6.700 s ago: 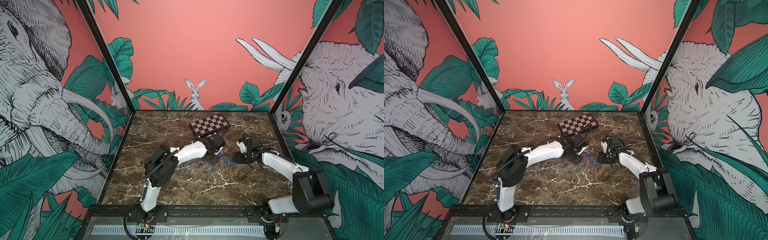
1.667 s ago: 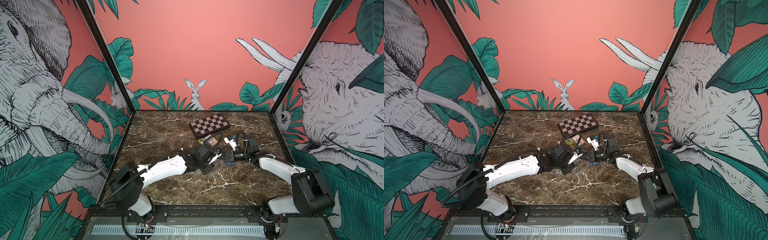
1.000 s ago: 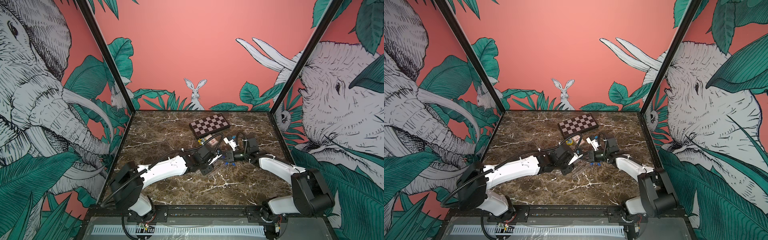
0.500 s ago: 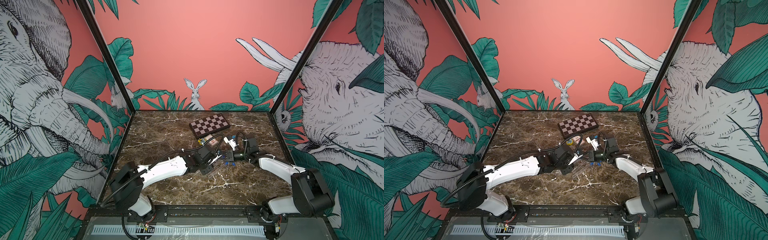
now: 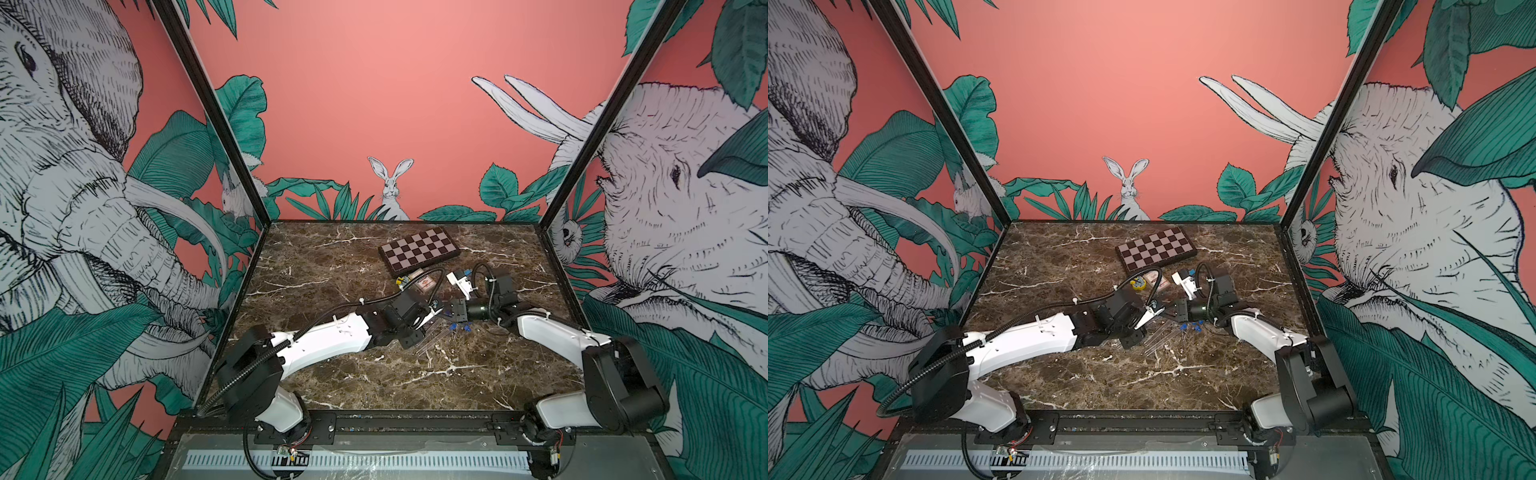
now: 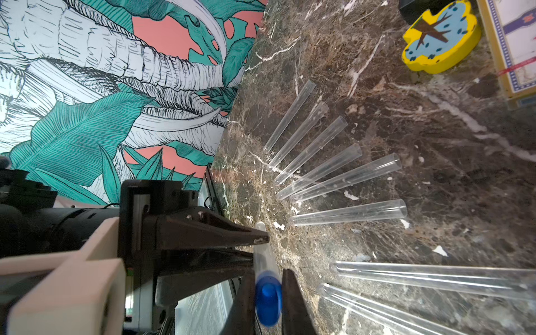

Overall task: Remove stoppers from test tubes
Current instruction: Open the stopper on the test tube.

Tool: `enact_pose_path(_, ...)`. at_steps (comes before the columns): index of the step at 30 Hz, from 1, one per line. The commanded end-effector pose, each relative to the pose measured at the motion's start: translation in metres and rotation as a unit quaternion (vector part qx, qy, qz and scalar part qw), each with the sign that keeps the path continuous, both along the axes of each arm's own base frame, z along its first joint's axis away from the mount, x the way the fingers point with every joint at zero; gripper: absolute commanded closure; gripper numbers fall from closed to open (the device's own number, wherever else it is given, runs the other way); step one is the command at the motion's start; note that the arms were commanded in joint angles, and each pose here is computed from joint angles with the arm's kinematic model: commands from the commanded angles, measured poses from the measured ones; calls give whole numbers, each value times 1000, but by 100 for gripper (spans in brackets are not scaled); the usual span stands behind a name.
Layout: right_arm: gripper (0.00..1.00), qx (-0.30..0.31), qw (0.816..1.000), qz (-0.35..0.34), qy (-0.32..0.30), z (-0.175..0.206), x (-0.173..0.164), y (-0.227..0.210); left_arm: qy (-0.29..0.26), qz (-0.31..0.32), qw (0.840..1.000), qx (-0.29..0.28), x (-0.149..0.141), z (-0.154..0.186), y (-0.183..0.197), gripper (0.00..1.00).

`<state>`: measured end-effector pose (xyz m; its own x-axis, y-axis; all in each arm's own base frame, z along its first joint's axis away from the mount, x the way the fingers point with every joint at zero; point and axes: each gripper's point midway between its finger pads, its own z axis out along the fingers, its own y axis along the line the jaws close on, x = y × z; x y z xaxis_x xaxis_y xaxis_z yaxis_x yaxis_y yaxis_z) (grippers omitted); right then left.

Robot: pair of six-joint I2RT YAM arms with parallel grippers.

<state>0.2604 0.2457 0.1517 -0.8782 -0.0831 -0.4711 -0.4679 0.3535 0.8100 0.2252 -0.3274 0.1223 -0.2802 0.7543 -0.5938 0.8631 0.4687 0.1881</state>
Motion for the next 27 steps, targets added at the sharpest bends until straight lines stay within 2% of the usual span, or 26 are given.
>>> enact_pose_path(1, 96, 23, 999, 3, -27, 19, 4, -3, 2, 27, 997, 65, 2, -15, 38, 94)
enact_pose_path(23, 97, 20, 1000, -18, -13, 16, 10, -12, 3, 27, 998, 61, 2, -15, 37, 94)
enact_pose_path(27, 97, -1, 1000, -29, -7, 9, 11, -19, 6, 31, 998, 46, 1, -11, 34, 94)
